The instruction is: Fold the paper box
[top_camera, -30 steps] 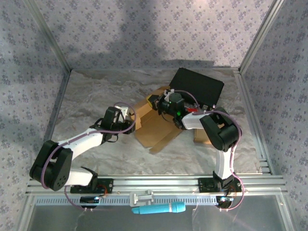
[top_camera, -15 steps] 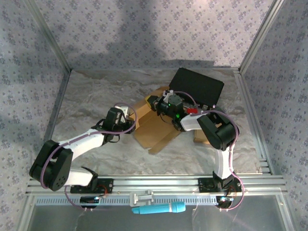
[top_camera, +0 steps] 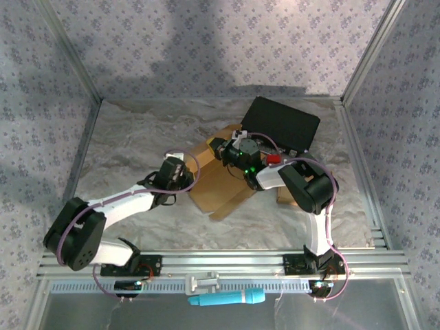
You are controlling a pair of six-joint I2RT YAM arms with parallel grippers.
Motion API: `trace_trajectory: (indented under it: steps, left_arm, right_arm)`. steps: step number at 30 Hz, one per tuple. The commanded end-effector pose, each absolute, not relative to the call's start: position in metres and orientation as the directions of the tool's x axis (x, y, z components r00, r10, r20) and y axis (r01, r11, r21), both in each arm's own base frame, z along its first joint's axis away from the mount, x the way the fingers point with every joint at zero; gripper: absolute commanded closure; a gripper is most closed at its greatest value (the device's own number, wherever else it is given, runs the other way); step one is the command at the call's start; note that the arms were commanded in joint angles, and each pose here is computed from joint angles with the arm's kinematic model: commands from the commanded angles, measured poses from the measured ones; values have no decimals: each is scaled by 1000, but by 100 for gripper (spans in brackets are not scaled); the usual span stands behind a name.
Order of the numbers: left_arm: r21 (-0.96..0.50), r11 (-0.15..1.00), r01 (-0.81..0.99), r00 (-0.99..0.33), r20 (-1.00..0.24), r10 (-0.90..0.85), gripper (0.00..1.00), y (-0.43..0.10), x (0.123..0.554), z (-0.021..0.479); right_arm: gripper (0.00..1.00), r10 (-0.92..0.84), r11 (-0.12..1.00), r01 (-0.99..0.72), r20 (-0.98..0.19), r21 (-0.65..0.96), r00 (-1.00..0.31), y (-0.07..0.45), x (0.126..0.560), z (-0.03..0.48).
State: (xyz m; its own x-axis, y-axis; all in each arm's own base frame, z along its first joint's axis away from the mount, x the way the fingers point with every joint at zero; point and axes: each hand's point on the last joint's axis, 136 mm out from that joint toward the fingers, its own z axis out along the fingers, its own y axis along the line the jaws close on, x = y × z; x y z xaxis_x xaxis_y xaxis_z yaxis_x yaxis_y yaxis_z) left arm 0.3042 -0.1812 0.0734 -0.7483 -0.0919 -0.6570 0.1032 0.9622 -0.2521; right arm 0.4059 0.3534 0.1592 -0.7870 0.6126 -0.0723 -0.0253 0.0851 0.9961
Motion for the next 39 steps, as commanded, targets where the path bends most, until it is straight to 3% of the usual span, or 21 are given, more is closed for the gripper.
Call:
trace_trajectory:
  steps: [1, 22, 27, 33, 39]
  left_arm:
    - [-232, 973, 9, -720, -676, -155, 66, -174, 313, 77]
    - [-125, 986, -110, -719, -675, -165, 82, -178, 334, 71]
    - [-88, 982, -167, -711, -679, -182, 93, -173, 336, 71]
    - [-62, 979, -196, -700, -690, -184, 100, -172, 338, 73]
    - [-32, 978, -204, -699, -695, -168, 100, -172, 338, 76]
  right_arm:
    - [100, 595, 159, 33, -69, 987, -801, 358, 396, 123]
    - [100, 593, 206, -2, -126, 979, -795, 362, 380, 121]
    - [100, 596, 202, 2, -121, 979, -794, 362, 380, 122]
    - [100, 599, 196, 13, -109, 981, -793, 363, 381, 123]
    - [99, 610, 197, 32, -97, 980, -786, 363, 381, 127]
